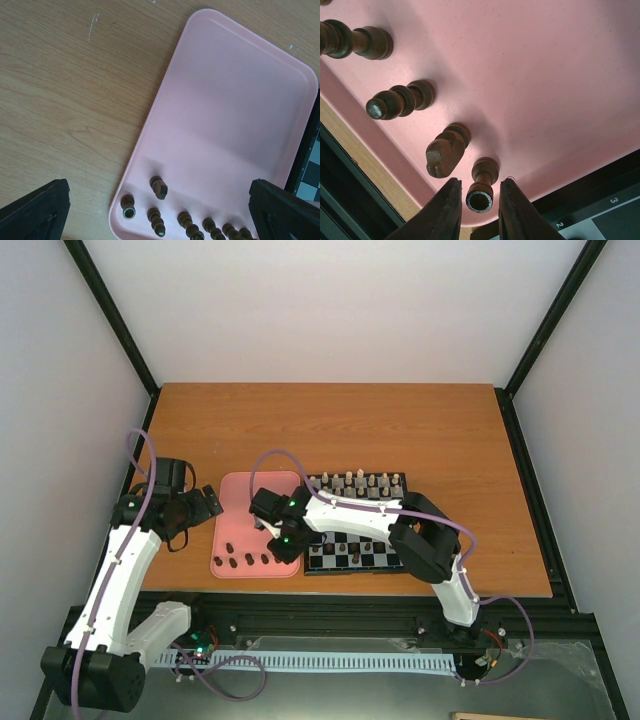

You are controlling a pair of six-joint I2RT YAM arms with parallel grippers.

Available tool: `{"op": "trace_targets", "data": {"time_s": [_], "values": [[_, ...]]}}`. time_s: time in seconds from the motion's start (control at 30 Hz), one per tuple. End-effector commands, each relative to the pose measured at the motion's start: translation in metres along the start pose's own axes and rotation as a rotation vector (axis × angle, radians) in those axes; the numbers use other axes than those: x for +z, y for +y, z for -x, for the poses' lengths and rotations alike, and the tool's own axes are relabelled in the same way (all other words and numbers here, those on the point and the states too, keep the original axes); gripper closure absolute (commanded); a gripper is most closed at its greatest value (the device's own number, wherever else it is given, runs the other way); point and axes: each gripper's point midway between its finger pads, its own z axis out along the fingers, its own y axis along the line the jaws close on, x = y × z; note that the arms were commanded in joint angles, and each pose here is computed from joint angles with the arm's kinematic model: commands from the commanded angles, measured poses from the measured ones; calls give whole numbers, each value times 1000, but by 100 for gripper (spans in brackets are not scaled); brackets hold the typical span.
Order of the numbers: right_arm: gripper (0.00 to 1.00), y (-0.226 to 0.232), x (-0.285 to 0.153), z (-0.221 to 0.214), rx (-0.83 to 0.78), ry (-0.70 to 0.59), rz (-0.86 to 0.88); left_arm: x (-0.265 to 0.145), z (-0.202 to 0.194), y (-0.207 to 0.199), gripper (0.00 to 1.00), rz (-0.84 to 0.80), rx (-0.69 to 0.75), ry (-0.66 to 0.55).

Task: Set up the chess pieces on the board
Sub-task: Pick up the chess piece from the storage box.

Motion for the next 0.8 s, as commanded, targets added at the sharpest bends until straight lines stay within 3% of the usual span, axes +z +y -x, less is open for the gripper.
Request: {"op": "trace_targets", "data": {"time_s": [0.0, 0.3, 0.77], "values": [[78, 2, 4, 0, -11, 11, -13, -9, 11, -4, 0, -13, 5, -33], [79, 0, 8, -4, -4, 24, -20, -10, 7, -1, 0, -11, 2, -32], [93, -2, 5, -6, 13, 4, -29, -13, 5, 1, 0, -9, 2, -39]]}}
